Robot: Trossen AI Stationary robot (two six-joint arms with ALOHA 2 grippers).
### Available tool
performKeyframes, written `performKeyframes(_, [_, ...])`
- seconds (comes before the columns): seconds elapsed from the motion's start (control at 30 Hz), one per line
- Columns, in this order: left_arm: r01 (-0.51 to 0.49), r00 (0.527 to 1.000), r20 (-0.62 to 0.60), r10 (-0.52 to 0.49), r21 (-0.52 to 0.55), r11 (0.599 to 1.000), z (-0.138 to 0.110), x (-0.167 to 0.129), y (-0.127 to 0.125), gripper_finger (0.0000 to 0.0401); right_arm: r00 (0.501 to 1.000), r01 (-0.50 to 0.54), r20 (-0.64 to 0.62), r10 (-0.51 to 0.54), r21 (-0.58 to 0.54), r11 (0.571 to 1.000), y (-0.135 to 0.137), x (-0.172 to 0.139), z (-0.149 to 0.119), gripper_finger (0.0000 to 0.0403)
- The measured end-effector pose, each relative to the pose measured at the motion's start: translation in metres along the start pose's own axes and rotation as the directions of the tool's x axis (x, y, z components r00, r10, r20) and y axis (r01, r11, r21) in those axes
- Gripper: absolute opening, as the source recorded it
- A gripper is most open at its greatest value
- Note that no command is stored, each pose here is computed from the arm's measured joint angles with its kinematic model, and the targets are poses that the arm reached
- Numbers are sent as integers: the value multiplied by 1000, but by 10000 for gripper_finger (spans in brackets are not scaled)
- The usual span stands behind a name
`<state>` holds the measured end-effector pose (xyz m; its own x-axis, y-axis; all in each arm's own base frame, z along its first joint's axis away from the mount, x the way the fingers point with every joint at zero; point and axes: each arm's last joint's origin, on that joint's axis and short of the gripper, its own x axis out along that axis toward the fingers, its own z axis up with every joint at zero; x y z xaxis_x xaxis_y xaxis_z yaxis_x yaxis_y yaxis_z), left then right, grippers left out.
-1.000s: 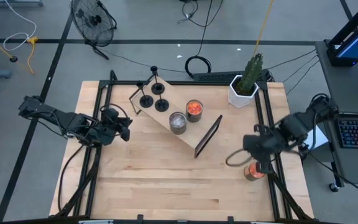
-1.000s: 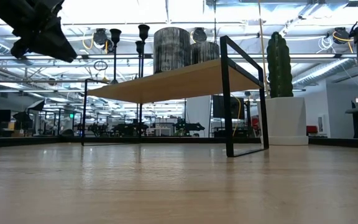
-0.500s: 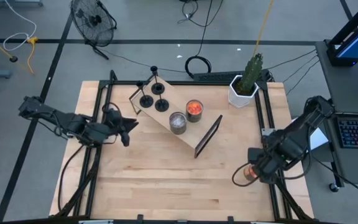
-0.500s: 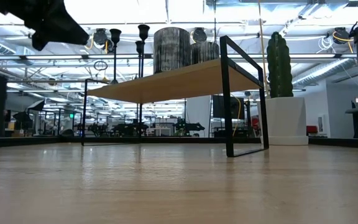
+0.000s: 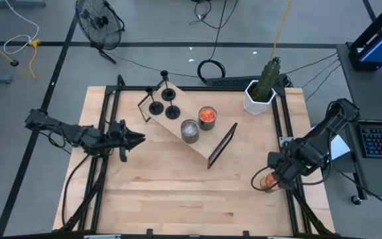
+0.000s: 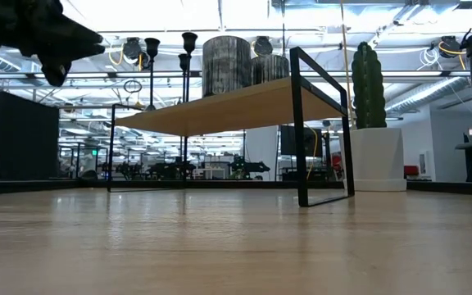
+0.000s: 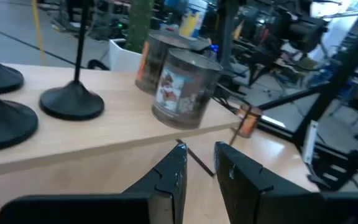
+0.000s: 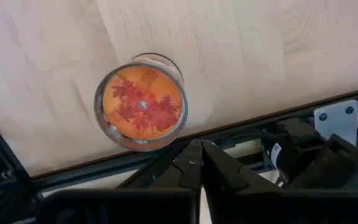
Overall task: Pick & Place candle stick holders
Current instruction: Put the orange scented candle on the shelf
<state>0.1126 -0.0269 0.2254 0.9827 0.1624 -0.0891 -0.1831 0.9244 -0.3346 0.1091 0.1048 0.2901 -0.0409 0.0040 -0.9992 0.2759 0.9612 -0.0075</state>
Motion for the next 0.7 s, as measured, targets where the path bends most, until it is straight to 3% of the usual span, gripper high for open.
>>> performKeyframes(0.23, [42, 999, -23, -42, -1, 999, -7, -2, 3, 88, 999, -38, 19, 38, 24, 999, -4, 11, -2, 62])
performKeyframes(0.43, [42, 999, -26, -42, -5, 999, -7, -2, 2, 88, 997, -54, -55, 56, 45, 998, -5, 27, -2, 118])
performKeyframes(0.7, [43, 999, -27, -43, -4, 999, -7, -2, 2, 88, 997, -33, -64, 47, 213, 977, -10, 54, 6, 130])
